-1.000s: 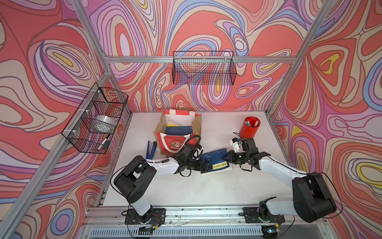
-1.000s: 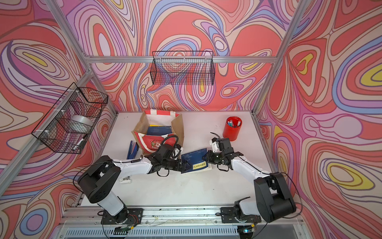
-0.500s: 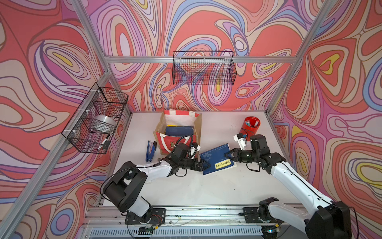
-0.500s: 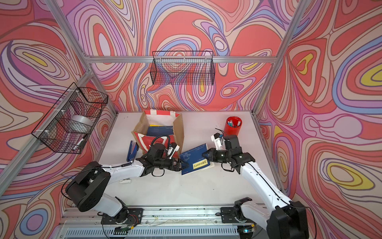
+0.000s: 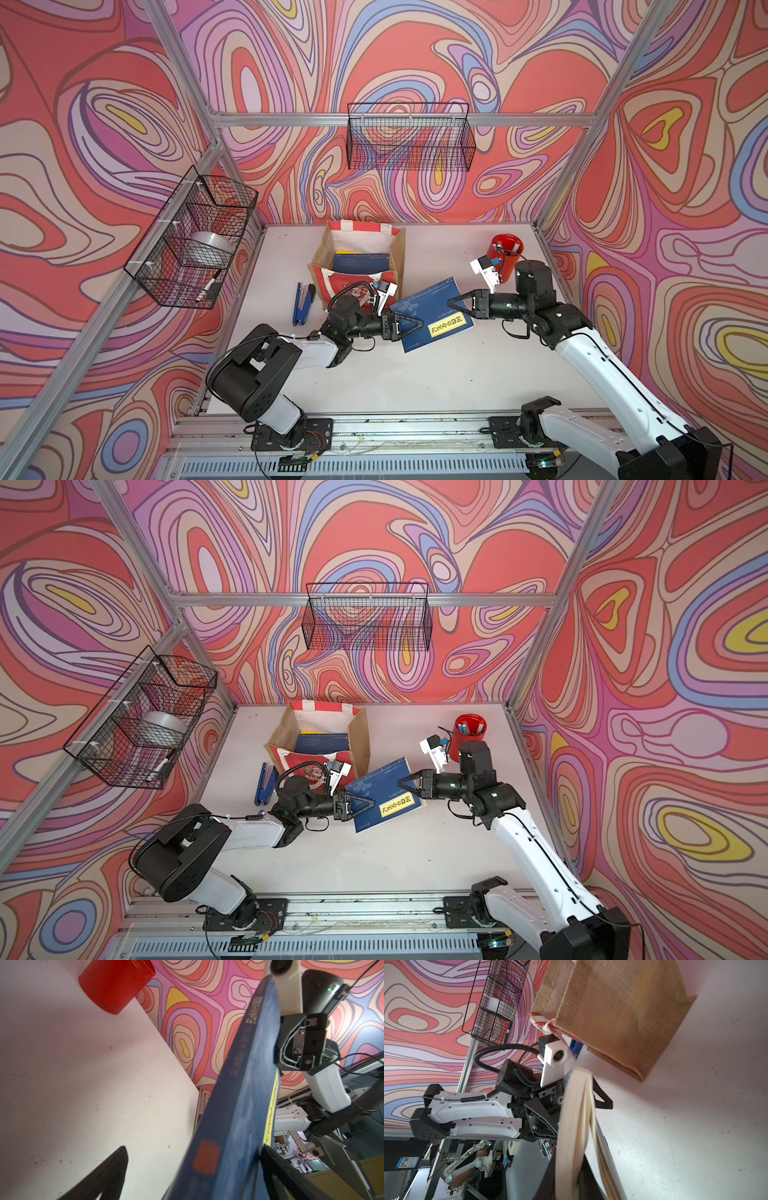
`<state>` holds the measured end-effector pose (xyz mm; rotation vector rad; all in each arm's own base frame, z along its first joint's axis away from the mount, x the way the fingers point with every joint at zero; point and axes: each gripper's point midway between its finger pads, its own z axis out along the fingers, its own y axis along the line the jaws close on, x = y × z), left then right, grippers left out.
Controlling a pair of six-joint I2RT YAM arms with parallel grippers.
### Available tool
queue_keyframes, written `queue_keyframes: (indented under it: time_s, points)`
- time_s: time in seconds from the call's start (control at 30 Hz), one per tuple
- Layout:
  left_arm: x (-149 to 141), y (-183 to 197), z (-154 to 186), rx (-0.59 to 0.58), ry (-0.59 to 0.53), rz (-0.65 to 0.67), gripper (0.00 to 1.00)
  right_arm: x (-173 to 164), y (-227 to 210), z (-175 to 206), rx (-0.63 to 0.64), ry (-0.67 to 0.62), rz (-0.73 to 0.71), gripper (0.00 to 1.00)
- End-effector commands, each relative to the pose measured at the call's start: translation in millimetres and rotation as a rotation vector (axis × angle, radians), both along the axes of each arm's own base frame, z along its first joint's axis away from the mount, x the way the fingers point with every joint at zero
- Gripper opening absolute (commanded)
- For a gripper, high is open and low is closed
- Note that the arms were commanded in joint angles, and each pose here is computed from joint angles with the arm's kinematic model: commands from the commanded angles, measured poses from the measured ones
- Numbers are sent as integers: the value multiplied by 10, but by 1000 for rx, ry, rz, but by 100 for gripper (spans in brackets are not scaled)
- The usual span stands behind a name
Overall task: Put the books into the canvas bag
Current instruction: Pick up the book from the center of the board.
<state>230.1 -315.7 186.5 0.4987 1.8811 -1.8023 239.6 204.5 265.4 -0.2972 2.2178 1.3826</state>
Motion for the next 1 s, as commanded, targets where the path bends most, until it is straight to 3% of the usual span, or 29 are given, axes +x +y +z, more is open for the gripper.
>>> queue_keyframes:
  time_s: [0.0,0.07,0.17,0.3,0.33,0.4,0.43,0.53,0.77,0.97]
  points:
    - [-137,19,522,-143,-110,-85,93,11,26,138,18,-38,14,16]
    - [-165,39,585,-147,-114,-99,75,76,-11,99,-10,-50,-24,18]
    - [-178,108,638,-131,-107,-97,37,195,-72,5,-55,-51,-82,19]
    - [-177,159,781,-50,-149,-76,0,307,-96,10,-57,-73,-118,23]
    - [-177,175,770,-8,-153,-63,0,328,-102,28,-56,-83,-125,27]
    - [-146,240,806,117,-176,-15,0,399,-171,52,-89,-104,-172,58]
    - [-131,297,810,193,-186,17,0,435,-227,51,-117,-117,-207,69]
    - [-95,522,1057,393,-250,96,0,513,-401,124,-179,-190,-310,86]
    - [21,817,1865,546,-358,202,0,680,-481,103,-211,-218,-378,94]
    - [449,1251,2104,666,-308,409,0,741,-431,138,-198,-238,-359,95]
